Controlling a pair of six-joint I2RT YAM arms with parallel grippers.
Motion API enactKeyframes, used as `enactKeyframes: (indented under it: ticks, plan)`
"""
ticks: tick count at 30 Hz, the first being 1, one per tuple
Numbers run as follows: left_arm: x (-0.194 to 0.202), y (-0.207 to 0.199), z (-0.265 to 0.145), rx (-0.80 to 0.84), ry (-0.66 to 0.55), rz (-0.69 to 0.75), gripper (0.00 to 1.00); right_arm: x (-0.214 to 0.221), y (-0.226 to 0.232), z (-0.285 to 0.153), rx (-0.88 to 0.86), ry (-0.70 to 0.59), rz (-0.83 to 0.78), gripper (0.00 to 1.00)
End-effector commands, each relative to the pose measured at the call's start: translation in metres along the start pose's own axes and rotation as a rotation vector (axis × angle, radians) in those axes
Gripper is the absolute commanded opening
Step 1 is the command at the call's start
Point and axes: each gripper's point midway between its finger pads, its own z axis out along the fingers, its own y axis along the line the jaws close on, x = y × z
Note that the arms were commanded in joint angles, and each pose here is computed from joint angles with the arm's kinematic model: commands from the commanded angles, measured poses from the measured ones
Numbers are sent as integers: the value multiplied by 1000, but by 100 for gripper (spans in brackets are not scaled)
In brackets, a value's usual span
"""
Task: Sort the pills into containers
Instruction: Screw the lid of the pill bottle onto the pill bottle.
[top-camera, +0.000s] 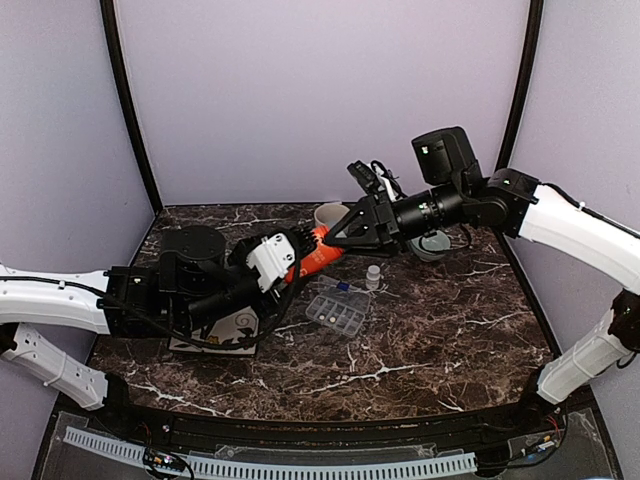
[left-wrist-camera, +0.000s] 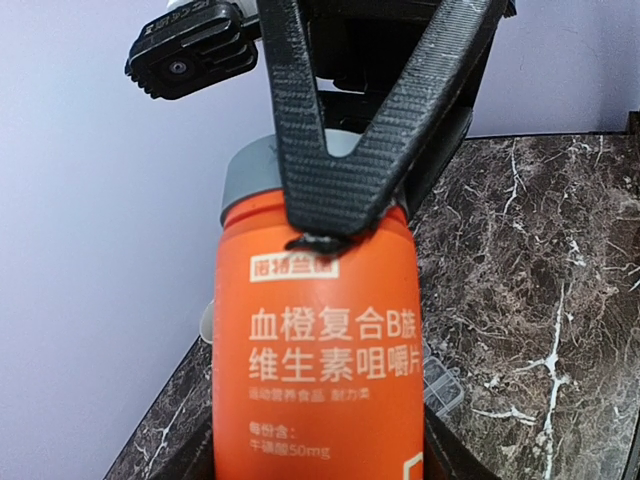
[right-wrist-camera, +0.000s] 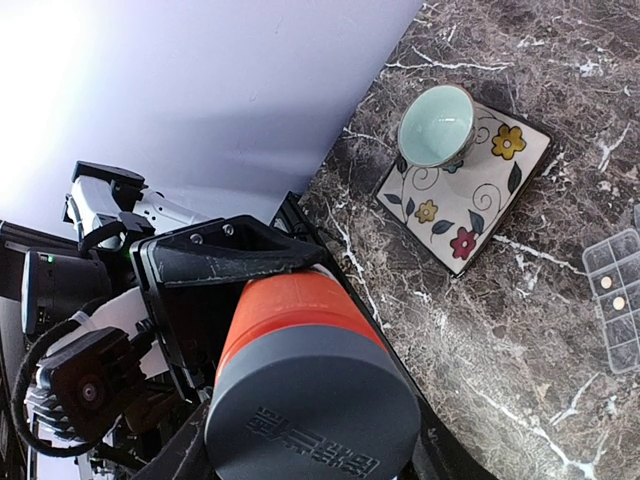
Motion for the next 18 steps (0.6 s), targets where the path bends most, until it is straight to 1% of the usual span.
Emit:
enactKeyframes:
  ticks: [1,6,8,18]
  plan:
    - [-75,-12,-15,81,-302,-21,0,5,12,26,-77,25,-58,30]
    - [-79,-12,-21,97,-326,-38,0,6,12,27,-87,30,-68,41]
    - [-80,-11,-23,103,-330,-45,0,5,11,28,-88,30,-69,43]
    - [-87,-5,-33,109,-362,-98,0,-1,3,27,-92,9,-63,47]
